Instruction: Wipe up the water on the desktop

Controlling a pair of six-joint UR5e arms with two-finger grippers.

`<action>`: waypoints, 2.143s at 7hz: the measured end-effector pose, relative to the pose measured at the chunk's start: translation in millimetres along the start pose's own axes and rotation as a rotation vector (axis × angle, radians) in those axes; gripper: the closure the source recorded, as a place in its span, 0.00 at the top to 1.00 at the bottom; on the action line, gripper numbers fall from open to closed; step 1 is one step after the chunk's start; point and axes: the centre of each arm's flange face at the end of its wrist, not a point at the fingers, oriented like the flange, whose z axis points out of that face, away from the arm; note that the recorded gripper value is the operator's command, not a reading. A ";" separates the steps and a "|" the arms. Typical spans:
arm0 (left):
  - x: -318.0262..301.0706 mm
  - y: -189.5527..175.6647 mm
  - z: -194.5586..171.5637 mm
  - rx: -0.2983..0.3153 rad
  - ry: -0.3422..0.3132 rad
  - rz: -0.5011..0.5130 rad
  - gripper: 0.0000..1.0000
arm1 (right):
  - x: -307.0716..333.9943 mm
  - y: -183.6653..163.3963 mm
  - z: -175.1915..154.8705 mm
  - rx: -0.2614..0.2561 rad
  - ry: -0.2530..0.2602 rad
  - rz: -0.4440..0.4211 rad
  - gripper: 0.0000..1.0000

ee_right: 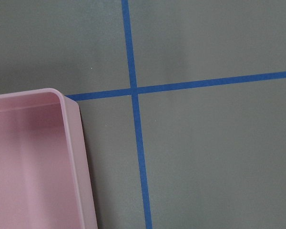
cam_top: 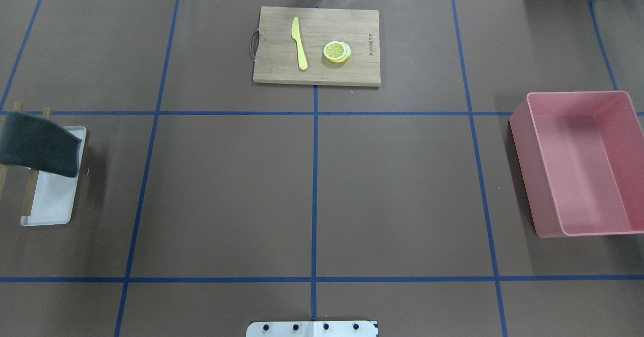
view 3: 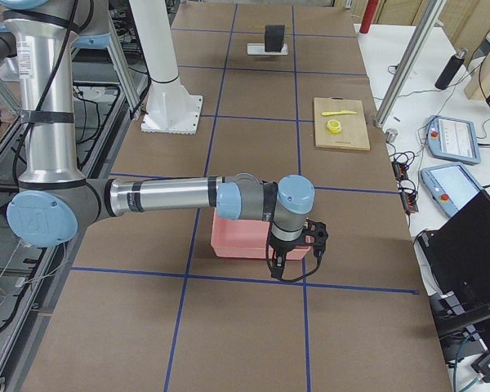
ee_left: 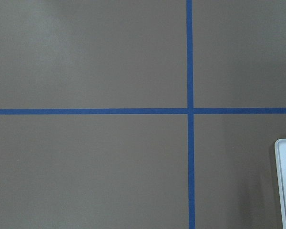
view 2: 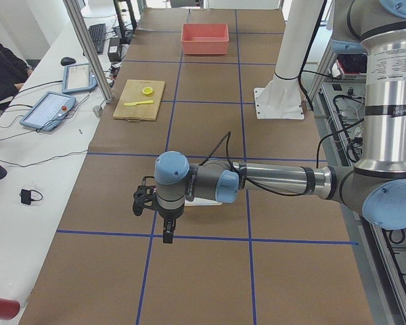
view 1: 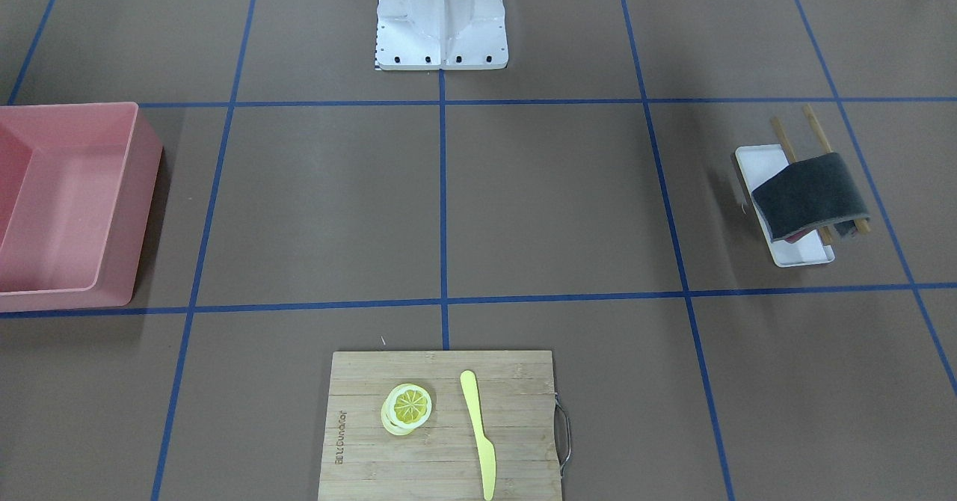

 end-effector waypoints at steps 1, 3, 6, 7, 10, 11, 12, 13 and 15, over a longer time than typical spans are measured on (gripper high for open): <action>1.1 -1.3 -1.1 0.002 0.001 0.005 0.99 | -0.2 0.0 -0.8 0.002 -0.001 0.000 1.00; 2.5 -2.5 -1.5 0.003 0.010 0.011 0.99 | -1.9 -0.4 -3.2 0.006 -0.003 -0.003 1.00; 2.9 -3.3 -1.6 0.004 0.013 0.014 0.99 | -2.4 -0.1 -3.8 0.007 -0.005 -0.004 1.00; 3.0 -3.3 -1.6 0.004 0.013 0.014 0.99 | -2.6 -0.1 -4.0 0.008 -0.005 -0.004 1.00; 1.6 -3.0 -0.5 0.001 0.012 0.012 0.99 | -4.9 -1.5 -6.4 0.014 -0.007 -0.010 1.00; 0.9 -2.9 0.0 0.000 0.011 0.010 0.99 | -6.5 -2.1 -8.0 0.017 -0.008 -0.013 1.00; 0.3 -2.7 0.6 -0.001 0.011 0.007 0.99 | -8.1 -2.2 -9.9 0.021 -0.009 -0.016 1.00; -0.4 -2.7 1.5 -0.003 0.010 0.003 0.99 | -9.3 -2.3 -11.2 0.023 -0.009 -0.019 1.00; -2.3 -2.6 3.9 -0.007 0.008 -0.002 0.99 | -8.4 -1.0 -10.3 0.023 -0.009 -0.019 1.00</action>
